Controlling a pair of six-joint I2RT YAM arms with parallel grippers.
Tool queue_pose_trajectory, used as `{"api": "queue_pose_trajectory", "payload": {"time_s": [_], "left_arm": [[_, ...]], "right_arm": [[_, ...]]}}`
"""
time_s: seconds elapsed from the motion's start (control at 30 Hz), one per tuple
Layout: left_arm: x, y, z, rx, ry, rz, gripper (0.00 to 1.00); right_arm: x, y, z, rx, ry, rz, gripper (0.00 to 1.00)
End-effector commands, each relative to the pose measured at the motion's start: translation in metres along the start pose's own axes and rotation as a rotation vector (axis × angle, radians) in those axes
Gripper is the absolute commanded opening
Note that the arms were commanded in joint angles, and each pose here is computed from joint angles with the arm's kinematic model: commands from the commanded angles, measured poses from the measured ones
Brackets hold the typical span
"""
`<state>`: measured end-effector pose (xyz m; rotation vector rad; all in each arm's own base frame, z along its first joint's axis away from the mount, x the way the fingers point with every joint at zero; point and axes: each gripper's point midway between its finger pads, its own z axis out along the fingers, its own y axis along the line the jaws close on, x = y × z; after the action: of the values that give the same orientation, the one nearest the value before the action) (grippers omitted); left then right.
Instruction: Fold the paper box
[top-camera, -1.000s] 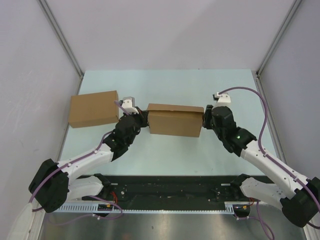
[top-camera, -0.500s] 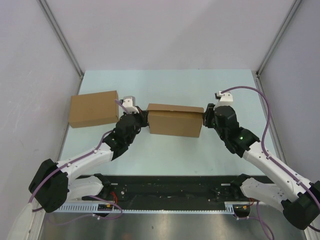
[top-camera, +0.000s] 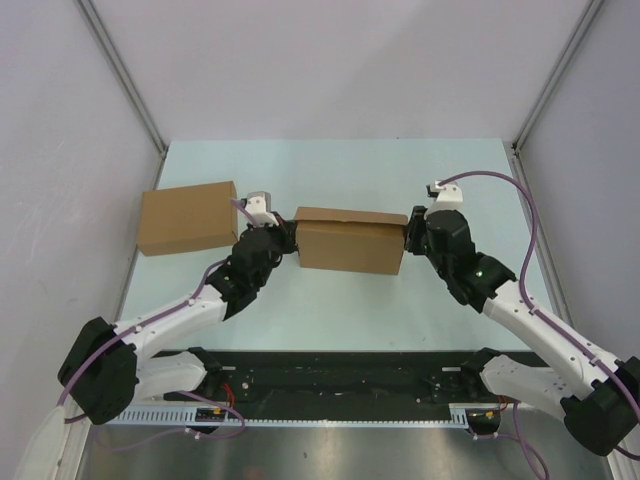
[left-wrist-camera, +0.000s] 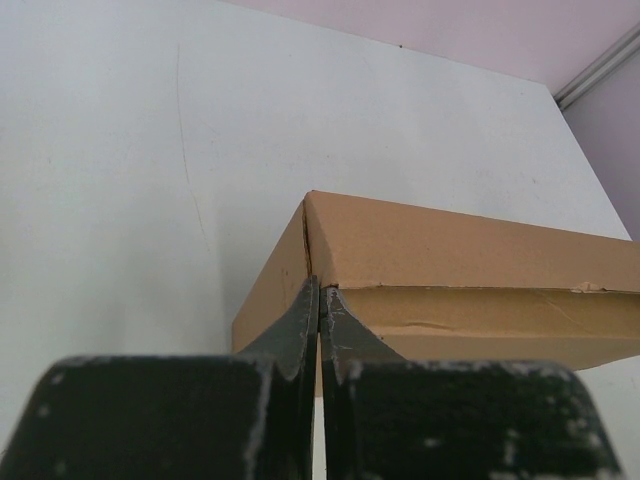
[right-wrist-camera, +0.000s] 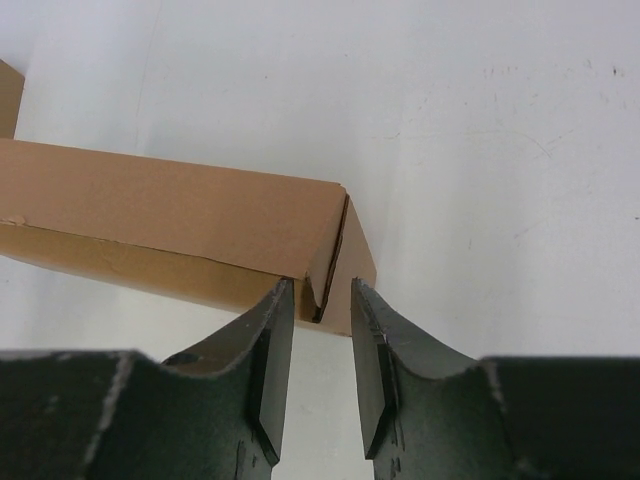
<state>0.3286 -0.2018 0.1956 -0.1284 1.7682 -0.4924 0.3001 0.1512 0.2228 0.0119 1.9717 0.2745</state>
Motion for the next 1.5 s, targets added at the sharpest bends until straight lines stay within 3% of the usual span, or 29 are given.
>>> {"api": "queue_pose_trajectory", "payload": {"time_s": [0.0, 0.1, 0.3, 0.53, 0.67, 1.27, 1.43, 1.47], "left_arm": [[0.030, 0.022, -0.002, -0.080, 0.111, 0.064, 0.00], [0.030, 0.023, -0.001, -0.081, 0.112, 0.066, 0.00], [0.029, 0.022, -0.002, -0.078, 0.110, 0.065, 0.00], [0.028, 0.022, -0.002, -0.078, 0.107, 0.066, 0.00], [0.027, 0.021, -0.003, -0.077, 0.106, 0.068, 0.01], [0.031, 0.024, -0.002, -0.084, 0.118, 0.070, 0.00], [0.032, 0.023, -0.002, -0.085, 0.121, 0.069, 0.00], [0.031, 0.023, -0.002, -0.084, 0.118, 0.071, 0.00]], "right_arm": [[-0.031, 0.010, -0.004, -0.029, -0.075, 0.019, 0.35], [-0.030, 0.009, -0.002, -0.023, -0.073, 0.011, 0.32], [-0.027, 0.007, 0.008, -0.012, -0.058, -0.007, 0.17], [-0.024, 0.001, 0.015, 0.008, -0.049, -0.012, 0.12], [-0.026, 0.001, 0.016, 0.011, -0.059, -0.013, 0.00], [0.021, -0.016, 0.021, 0.045, 0.067, -0.037, 0.00], [0.008, -0.018, 0.010, 0.034, 0.027, -0.019, 0.00], [-0.001, -0.017, 0.005, 0.027, 0.005, -0.009, 0.11]]}}
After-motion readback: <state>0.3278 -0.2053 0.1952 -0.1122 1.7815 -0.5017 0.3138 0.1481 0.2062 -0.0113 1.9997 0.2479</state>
